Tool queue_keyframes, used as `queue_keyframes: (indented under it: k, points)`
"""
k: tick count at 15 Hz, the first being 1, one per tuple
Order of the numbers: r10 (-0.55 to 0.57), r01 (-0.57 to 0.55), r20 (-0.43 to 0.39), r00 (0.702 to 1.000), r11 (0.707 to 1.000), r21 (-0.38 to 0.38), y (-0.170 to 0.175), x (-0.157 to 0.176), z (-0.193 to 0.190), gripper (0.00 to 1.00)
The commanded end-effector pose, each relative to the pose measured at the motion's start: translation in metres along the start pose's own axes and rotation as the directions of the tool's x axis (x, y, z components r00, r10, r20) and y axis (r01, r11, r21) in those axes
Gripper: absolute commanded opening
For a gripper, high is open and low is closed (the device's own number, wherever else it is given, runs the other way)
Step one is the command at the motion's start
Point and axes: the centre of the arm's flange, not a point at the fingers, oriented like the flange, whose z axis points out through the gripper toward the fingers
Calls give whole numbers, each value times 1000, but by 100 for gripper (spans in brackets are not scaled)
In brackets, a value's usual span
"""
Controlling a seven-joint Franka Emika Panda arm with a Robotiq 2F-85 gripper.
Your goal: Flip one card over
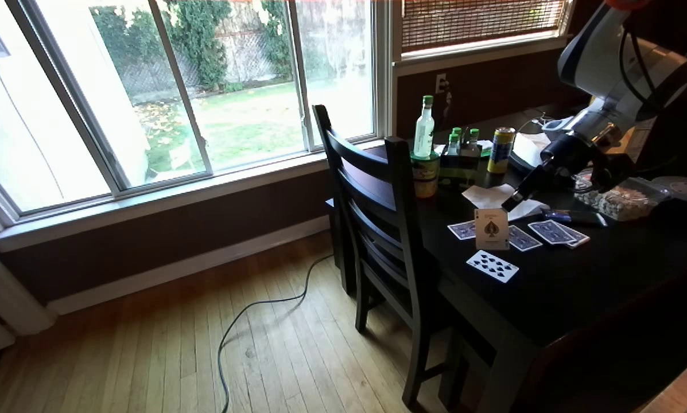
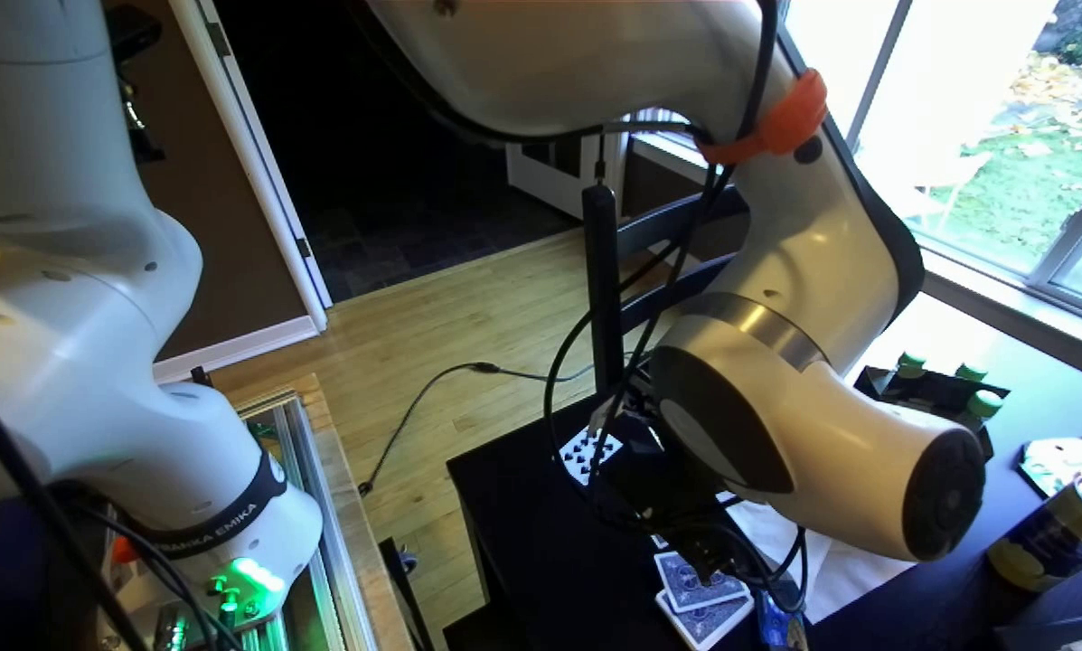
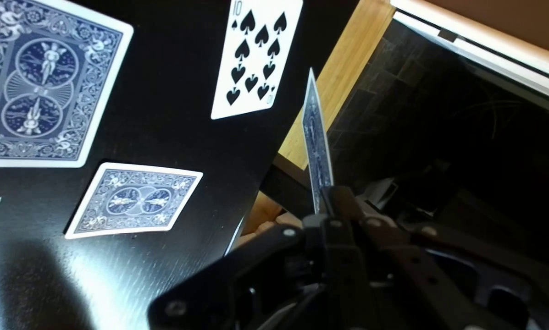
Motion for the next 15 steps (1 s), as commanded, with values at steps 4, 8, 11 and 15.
queue_keyframes:
  k: [4, 8, 11, 15]
  points:
    - [-8, -8, 108, 994, 989, 146, 31, 7, 10, 0]
    - [-9, -30, 200, 980, 981, 190, 49, 14, 21, 0]
    - [-8, -49, 270, 963, 978, 205, 59, 16, 23, 0]
    - [-12, -64, 349, 937, 977, 204, 68, 19, 32, 0]
